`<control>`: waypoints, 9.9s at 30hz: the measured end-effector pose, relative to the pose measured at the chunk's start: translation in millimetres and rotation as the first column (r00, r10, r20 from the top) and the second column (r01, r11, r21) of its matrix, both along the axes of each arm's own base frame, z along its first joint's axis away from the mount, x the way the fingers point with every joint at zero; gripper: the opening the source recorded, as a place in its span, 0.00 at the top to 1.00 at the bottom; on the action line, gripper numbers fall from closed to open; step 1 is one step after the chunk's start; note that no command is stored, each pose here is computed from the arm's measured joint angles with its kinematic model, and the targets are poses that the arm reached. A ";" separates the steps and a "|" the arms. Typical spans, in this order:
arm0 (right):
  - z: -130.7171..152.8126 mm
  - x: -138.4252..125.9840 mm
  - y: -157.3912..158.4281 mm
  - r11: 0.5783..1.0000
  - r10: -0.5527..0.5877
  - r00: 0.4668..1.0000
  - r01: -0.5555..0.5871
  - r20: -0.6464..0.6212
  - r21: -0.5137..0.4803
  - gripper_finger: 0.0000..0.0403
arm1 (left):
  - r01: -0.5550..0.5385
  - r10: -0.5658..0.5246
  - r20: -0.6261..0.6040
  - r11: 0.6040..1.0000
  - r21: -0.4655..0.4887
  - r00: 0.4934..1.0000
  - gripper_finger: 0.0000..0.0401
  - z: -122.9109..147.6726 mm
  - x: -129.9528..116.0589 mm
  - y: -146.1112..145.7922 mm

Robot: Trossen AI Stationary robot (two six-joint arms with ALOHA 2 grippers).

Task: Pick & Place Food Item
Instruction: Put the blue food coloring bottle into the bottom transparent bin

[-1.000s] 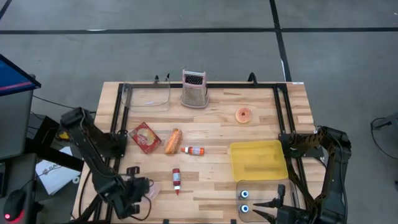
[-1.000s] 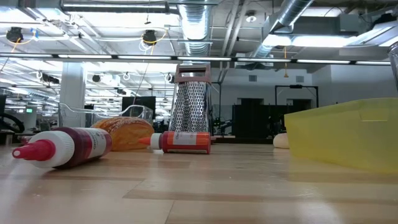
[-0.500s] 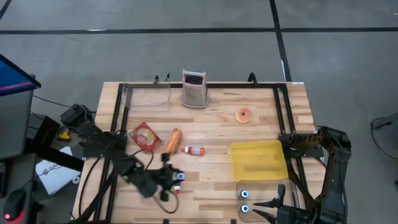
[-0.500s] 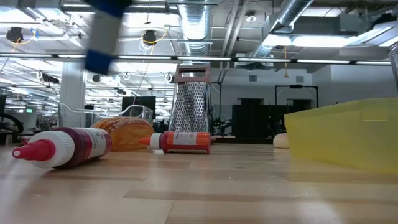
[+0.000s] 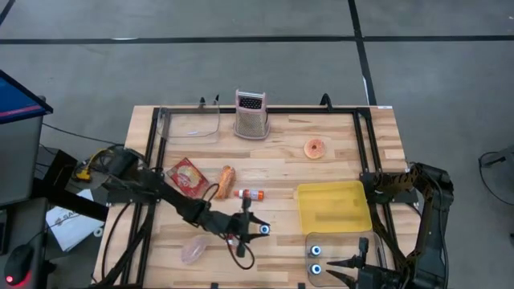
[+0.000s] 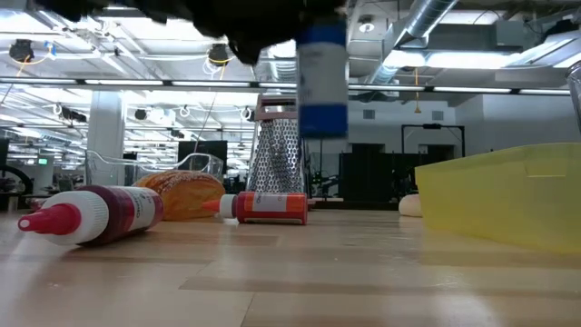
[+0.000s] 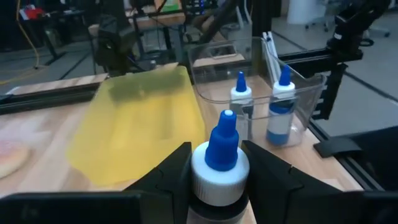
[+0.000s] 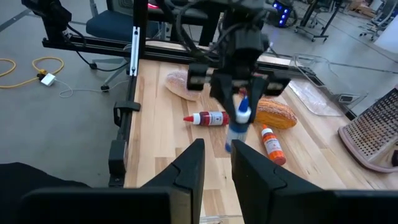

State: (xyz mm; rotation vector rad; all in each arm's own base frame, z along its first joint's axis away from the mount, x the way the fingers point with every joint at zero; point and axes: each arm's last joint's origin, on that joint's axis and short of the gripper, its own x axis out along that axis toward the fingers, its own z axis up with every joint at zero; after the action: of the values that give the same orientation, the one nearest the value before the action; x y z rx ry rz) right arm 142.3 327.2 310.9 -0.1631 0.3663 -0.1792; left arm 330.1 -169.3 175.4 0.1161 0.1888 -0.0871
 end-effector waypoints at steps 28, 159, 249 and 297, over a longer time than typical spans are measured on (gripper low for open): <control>-20.8 13.9 -6.8 0.999 -0.027 0.999 0.026 -0.043 -0.040 0.82 | -0.042 0.035 -0.035 0.977 -0.209 0.999 0.71 -45.1 0.0 0.0; -126.6 198.3 -131.3 0.981 0.142 0.964 -0.107 -0.223 0.162 0.75 | -0.003 0.005 -0.013 0.988 0.153 1.000 0.41 55.1 -139.0 41.5; -132.8 -15.0 -19.3 0.849 -0.141 0.927 0.293 -0.346 0.439 0.75 | -0.030 0.005 0.273 0.996 0.087 0.962 0.41 87.0 -117.0 70.1; -140.6 -13.1 7.5 0.880 -0.177 0.939 0.285 -0.296 0.379 0.47 | -0.028 0.004 0.264 0.996 0.085 0.964 0.41 85.5 -116.2 69.7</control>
State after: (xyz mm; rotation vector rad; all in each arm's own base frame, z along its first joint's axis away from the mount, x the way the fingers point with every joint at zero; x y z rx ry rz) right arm 129.1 334.7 170.3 0.2891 0.6733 -0.3157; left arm 213.9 -99.6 260.8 0.2126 -0.0733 -0.0463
